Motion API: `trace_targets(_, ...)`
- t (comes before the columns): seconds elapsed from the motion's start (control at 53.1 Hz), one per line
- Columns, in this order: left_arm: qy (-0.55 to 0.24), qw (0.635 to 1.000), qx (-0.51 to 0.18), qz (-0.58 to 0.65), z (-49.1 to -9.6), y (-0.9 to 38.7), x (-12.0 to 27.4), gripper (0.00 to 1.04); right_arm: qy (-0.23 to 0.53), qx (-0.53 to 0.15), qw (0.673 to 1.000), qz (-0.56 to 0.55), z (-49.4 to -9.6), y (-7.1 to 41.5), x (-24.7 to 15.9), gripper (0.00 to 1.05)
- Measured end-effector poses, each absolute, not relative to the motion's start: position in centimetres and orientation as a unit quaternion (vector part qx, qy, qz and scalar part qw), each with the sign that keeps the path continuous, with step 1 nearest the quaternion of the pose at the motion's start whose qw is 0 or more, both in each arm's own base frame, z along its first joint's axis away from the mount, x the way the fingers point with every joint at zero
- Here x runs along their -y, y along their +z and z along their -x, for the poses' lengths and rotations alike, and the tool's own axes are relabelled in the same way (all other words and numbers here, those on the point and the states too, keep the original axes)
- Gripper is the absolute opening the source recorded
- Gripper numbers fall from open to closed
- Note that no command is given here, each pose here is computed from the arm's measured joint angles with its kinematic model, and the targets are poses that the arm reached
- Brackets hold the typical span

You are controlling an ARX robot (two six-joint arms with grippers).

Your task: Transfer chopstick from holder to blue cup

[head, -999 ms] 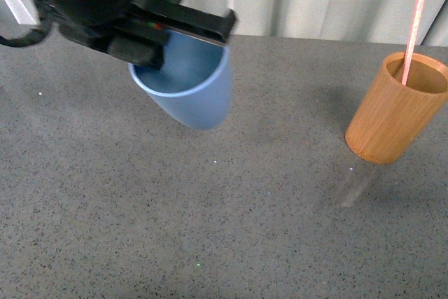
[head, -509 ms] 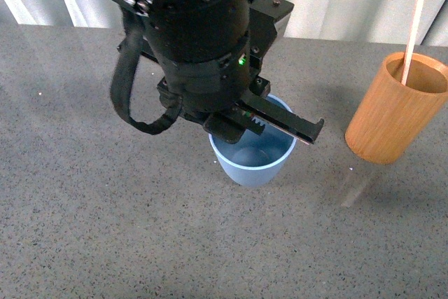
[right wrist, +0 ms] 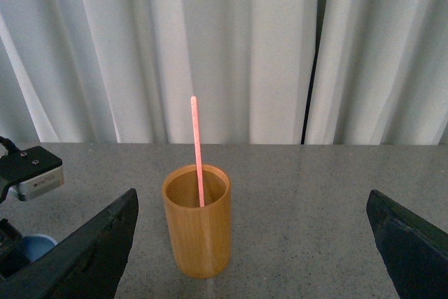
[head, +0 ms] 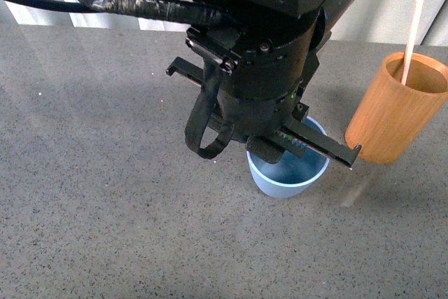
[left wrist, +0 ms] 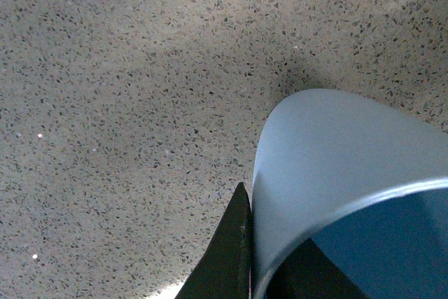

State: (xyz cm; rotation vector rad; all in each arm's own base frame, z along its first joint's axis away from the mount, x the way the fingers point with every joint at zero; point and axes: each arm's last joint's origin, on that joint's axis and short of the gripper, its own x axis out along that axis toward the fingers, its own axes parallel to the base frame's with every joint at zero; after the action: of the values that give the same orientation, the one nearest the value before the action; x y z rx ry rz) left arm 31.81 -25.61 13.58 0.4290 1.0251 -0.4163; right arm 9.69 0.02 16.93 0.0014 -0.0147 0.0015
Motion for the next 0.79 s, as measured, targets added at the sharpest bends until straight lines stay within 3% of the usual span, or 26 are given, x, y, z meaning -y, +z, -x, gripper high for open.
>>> trace_targets(0.377, -0.195, 0.835, -0.474, -0.202, -32.0, 13.4, 25.9, 0.04, 0.001, 0.007, 1.0, -0.001, -9.7, 16.9, 0.0, 0.95)
trace_targets(0.697, -0.188, 0.841, -0.466, -0.202, -32.5, 14.1, 26.1, 0.45, 0.001, 0.007, 1.0, -0.001, -9.7, 16.9, 0.0, 0.95)
trace_targets(0.792, -0.184, 0.843, -0.464, -0.201, -32.8, 14.4, 25.9, 0.65, 0.001, 0.007, 1.0, -0.001, -9.7, 16.9, 0.0, 0.95)
